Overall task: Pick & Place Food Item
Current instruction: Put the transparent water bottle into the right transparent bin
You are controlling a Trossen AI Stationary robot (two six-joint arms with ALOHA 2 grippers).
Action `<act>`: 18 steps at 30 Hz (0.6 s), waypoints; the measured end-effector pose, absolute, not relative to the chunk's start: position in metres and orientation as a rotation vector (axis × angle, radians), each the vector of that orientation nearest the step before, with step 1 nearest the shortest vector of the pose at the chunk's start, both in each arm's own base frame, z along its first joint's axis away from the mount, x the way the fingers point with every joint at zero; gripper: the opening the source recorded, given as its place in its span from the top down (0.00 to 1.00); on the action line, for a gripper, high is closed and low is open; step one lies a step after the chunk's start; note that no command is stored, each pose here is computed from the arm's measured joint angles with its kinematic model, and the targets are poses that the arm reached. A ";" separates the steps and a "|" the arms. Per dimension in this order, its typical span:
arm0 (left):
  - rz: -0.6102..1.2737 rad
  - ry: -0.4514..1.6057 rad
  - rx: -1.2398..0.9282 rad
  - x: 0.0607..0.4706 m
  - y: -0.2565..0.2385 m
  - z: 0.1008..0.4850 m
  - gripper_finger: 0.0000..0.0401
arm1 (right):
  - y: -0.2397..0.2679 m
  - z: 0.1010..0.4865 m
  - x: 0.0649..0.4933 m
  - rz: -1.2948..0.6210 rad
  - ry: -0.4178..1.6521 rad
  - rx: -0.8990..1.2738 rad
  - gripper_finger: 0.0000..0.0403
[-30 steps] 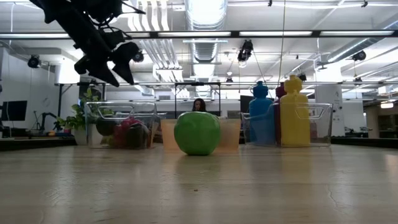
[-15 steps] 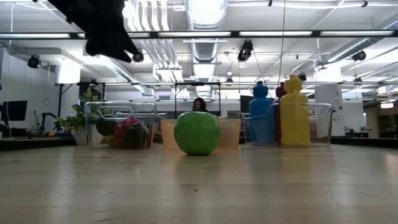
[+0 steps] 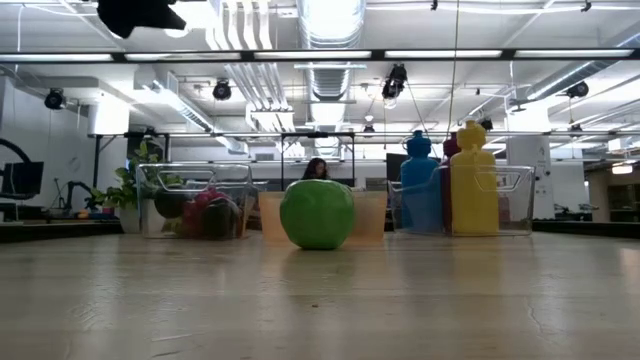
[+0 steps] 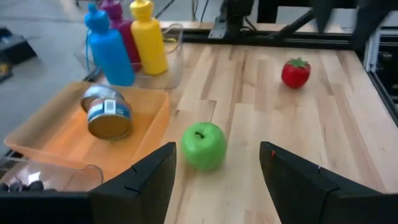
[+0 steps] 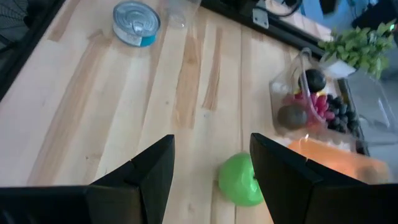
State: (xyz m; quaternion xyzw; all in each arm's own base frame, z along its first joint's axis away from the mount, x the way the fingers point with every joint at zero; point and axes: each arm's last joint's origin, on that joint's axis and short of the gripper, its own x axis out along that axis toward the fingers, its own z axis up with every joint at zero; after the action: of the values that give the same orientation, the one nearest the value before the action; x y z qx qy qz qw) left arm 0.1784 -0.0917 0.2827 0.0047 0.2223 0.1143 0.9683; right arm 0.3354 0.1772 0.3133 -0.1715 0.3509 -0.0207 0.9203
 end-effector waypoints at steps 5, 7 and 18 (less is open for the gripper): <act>0.221 0.438 0.063 0.178 -0.111 0.276 0.39 | 0.173 0.299 0.335 -0.072 0.752 -0.321 0.49; 0.220 0.448 0.076 0.181 -0.114 0.272 0.39 | 0.171 0.294 0.335 -0.085 0.766 -0.304 0.49; 0.136 0.512 0.184 0.197 -0.129 0.299 0.35 | 0.170 0.272 0.334 -0.097 0.769 -0.280 0.49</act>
State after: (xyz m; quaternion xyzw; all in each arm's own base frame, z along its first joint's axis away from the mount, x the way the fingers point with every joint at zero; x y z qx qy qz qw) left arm 0.1972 -0.1291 0.2989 0.0906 0.2529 0.0672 0.9609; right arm 0.3337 0.1704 0.2723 -0.1362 0.3738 -0.0469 0.9163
